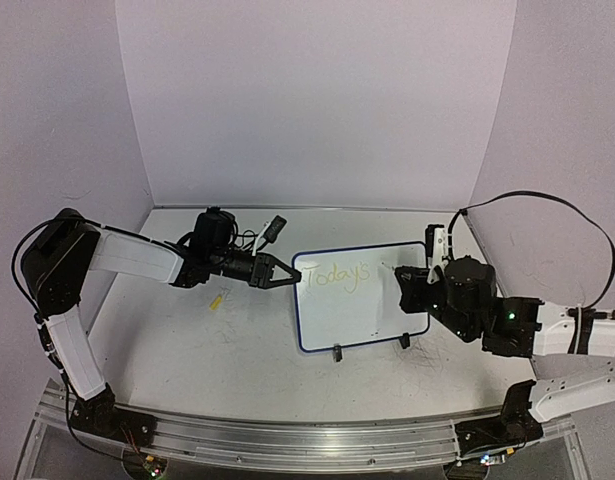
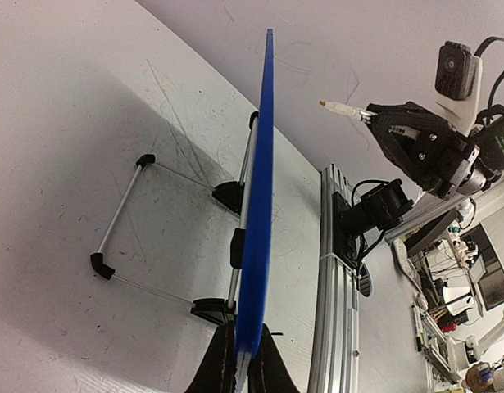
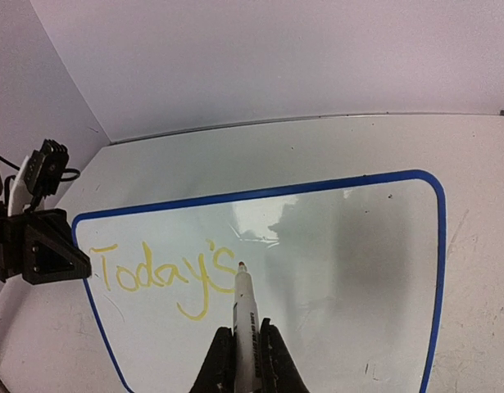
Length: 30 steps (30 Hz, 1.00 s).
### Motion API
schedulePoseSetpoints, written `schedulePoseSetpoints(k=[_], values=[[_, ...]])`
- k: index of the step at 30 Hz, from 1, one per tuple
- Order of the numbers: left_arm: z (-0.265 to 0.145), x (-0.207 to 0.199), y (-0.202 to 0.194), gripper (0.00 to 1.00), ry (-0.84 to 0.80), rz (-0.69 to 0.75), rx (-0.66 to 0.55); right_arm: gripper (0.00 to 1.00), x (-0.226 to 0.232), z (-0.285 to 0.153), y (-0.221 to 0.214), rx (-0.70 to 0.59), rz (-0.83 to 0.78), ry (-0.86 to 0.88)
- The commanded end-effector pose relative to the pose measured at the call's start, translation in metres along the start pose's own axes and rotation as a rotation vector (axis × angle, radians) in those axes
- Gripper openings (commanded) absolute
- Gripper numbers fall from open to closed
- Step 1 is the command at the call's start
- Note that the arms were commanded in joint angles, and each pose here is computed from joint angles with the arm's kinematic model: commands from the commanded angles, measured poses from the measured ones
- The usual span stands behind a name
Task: Write a sentence on the whiteboard
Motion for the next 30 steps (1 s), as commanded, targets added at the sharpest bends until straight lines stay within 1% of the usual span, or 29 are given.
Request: schedulePoseSetpoints(k=[1, 11, 15, 19, 24, 30], values=[[-0.005, -0.015, 0.004, 0.0, -0.023, 0.018, -0.009, 0.0, 0.0, 0.003, 0.006, -0.01, -0.046, -0.034], [-0.006, -0.016, 0.004, 0.0, -0.017, 0.031, -0.012, 0.0, -0.004, -0.006, 0.007, -0.002, -0.069, -0.029], [-0.01, -0.015, 0.001, 0.0, 0.018, 0.013, -0.023, 0.0, -0.001, -0.005, 0.006, 0.014, -0.099, -0.006], [-0.015, -0.018, 0.005, 0.0, 0.053, -0.018, -0.042, 0.0, 0.003, -0.004, 0.008, 0.019, -0.14, 0.004], [-0.012, -0.01, 0.01, 0.0, 0.124, 0.004, -0.022, 0.0, 0.004, 0.003, 0.009, 0.008, -0.176, -0.021], [-0.01, -0.003, 0.009, 0.0, 0.15, 0.006, -0.017, 0.0, 0.005, 0.003, 0.011, -0.001, -0.149, -0.025]])
Point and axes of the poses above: each gripper's point midway between its finger pads, its own z axis out along the fingers, its own x axis along the line the jaws close on, y = z × x, the point moved 6 cm from there along -z, back along the fingers
